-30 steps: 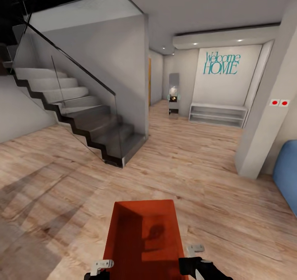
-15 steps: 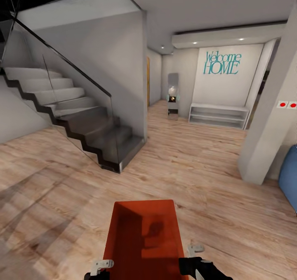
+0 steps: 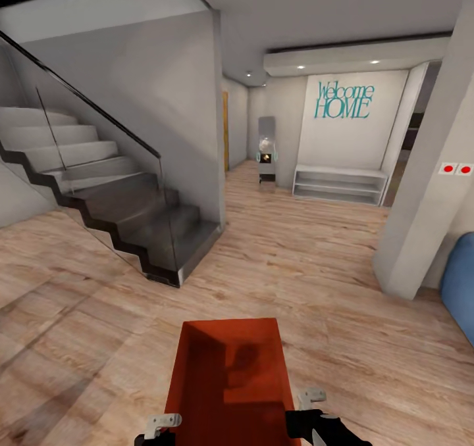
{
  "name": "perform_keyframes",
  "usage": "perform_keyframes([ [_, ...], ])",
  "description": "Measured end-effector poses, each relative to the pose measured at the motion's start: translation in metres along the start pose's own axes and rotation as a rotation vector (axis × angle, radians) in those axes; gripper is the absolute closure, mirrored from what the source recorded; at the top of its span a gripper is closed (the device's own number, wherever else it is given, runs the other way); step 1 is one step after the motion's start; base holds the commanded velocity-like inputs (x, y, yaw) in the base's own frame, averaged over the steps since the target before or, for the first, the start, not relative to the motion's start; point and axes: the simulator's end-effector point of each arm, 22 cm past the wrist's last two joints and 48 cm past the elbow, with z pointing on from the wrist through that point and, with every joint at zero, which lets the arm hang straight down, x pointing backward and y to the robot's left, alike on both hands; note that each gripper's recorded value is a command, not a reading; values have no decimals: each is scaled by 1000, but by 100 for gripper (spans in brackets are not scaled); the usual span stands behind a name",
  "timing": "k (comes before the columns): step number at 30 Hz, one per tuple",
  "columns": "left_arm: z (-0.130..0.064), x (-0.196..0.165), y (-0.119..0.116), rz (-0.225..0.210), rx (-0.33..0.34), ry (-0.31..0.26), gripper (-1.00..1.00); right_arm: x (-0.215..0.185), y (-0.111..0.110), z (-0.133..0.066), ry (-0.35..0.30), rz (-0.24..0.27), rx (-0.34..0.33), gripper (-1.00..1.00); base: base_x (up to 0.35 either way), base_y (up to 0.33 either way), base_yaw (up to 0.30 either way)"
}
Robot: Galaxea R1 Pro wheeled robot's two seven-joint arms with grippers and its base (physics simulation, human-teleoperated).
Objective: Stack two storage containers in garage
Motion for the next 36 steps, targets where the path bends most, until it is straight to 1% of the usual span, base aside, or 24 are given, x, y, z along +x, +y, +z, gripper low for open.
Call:
perform_keyframes([
  [7, 0, 0, 0, 0, 0, 0, 100, 0, 0, 0, 0, 0, 0, 100, 343, 0, -1],
  [11, 1, -4, -2, 1, 1, -12, 100, -2, -1, 0, -9, 3, -2, 100, 214, 0, 0],
  [28, 1, -4, -2, 1, 1, -12, 100, -2, -1, 0, -9, 3, -2, 100, 228, 0, 0],
  [36, 1, -5, -2, 2, 1, -12, 100, -2, -1, 0, -9, 5, -2, 100, 315, 0, -8],
])
